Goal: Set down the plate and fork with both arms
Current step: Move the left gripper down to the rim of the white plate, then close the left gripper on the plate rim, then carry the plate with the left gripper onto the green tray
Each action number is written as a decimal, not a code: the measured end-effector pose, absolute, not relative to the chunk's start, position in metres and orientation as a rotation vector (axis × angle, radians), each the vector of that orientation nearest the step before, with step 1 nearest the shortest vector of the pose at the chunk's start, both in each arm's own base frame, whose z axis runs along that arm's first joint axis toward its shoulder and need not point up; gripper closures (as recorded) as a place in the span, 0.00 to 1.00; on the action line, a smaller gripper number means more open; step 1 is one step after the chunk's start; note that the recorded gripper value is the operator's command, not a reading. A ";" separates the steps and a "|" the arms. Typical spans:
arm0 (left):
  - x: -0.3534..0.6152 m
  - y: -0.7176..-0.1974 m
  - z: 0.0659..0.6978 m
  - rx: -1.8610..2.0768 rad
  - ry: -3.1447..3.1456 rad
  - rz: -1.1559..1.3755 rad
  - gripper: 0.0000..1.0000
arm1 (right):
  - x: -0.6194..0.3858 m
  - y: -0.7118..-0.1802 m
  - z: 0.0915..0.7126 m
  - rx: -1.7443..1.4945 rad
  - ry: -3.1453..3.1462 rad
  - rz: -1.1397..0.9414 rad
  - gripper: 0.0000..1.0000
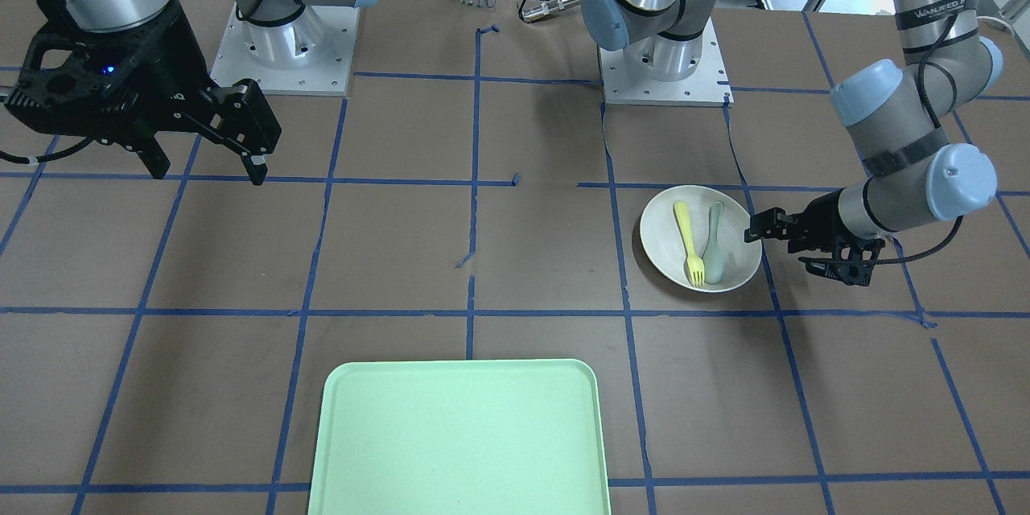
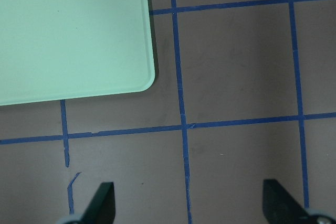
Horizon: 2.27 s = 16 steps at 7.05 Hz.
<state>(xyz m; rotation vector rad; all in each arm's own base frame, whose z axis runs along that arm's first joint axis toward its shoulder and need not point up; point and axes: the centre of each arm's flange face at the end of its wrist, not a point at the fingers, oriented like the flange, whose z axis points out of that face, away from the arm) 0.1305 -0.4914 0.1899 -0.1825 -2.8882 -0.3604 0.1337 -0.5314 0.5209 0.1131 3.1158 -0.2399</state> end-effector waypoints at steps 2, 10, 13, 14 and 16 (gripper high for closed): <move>0.130 -0.491 0.180 -0.186 -2.867 -0.387 0.29 | 0.134 -0.531 0.520 0.113 3.116 -0.238 0.00; 0.125 -0.492 0.175 -0.191 -2.823 -0.434 1.00 | 0.134 -0.531 0.521 0.114 3.116 -0.239 0.00; 0.123 -0.500 0.192 -0.154 -2.734 -0.399 1.00 | 0.135 -0.531 0.520 0.113 3.115 -0.239 0.00; 0.123 -0.503 0.200 -0.143 -2.715 -0.390 1.00 | 0.135 -0.531 0.520 0.113 3.115 -0.240 0.00; 0.117 -0.522 0.218 -0.116 -2.733 -0.363 1.00 | 0.135 -0.531 0.520 0.113 3.114 -0.240 0.00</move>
